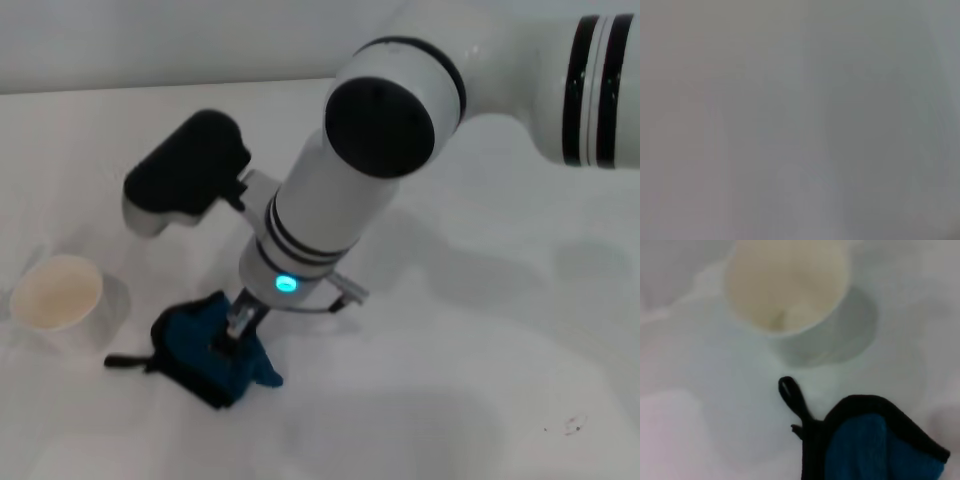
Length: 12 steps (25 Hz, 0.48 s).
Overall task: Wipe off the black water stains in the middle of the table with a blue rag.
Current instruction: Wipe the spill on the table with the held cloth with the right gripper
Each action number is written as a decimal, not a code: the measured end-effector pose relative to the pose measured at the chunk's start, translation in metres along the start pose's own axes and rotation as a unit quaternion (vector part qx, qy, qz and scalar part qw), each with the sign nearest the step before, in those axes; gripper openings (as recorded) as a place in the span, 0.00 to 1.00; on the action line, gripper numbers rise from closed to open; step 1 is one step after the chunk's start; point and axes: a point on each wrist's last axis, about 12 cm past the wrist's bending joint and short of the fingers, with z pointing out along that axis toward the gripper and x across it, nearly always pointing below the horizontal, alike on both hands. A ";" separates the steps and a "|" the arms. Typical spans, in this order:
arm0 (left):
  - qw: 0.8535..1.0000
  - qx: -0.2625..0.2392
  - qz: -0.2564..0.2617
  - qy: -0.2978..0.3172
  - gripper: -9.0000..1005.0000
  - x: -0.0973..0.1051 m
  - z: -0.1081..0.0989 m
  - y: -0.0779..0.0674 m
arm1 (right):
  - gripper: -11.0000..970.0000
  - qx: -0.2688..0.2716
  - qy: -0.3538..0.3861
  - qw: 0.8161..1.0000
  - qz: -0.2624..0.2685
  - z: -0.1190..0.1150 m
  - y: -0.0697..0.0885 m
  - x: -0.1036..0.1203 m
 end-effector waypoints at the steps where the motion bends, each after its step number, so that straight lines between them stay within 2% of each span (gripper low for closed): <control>1: 1.000 -0.002 0.000 0.000 0.88 0.000 0.000 0.000 | 0.05 0.007 -0.004 1.000 0.004 -0.001 -0.004 -0.002; 6: 1.000 -0.005 -0.001 0.001 0.88 0.001 -0.002 0.000 | 0.05 0.041 -0.012 0.999 0.022 -0.005 -0.026 -0.006; 12: 1.000 -0.012 -0.001 0.001 0.88 0.001 -0.004 0.002 | 0.05 0.082 -0.008 0.995 0.058 -0.007 -0.058 -0.001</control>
